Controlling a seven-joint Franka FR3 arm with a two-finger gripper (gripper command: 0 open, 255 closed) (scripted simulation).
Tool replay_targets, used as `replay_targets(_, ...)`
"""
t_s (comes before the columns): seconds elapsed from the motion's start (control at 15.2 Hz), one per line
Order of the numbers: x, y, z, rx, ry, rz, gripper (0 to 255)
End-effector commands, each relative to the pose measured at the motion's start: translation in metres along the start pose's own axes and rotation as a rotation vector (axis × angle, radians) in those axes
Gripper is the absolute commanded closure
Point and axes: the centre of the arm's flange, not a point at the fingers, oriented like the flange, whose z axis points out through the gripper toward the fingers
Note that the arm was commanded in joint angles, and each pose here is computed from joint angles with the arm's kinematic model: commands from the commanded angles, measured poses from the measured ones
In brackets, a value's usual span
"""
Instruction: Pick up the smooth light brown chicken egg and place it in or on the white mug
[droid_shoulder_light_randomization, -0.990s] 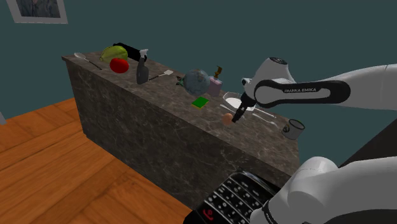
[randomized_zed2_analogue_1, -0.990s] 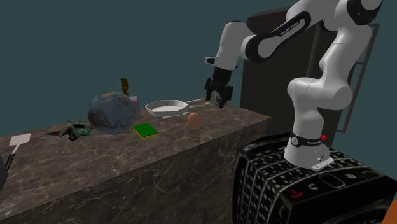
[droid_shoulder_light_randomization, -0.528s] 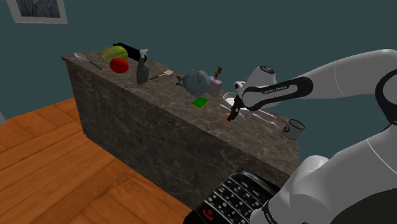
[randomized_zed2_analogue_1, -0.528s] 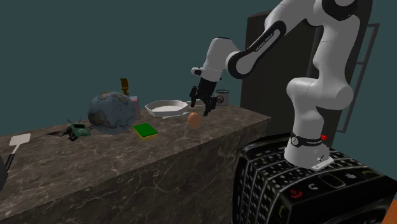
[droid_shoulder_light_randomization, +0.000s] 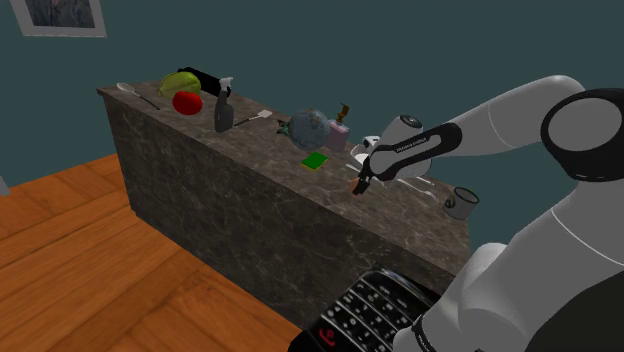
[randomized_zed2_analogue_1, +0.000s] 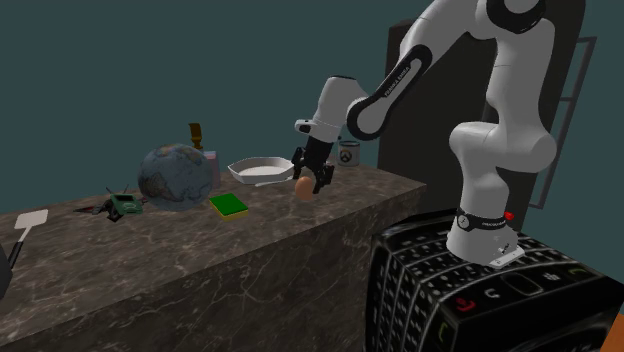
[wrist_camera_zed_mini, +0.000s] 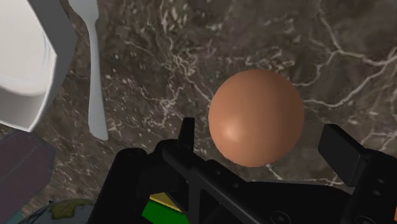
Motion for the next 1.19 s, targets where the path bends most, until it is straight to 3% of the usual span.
replay_targets(0.0,-0.0009,0.0002,0.0066,-0.001,0.0,0.0,0)
replay_targets(0.46,-0.0009,0.0002,0.0065,-0.001,0.0,0.0,0)
replay_targets(0.53,-0.0009,0.0002,0.0065,-0.001,0.0,0.0,255)
replay_targets(1.12,-0.0009,0.0002,0.0066,-0.001,0.0,0.0,255)
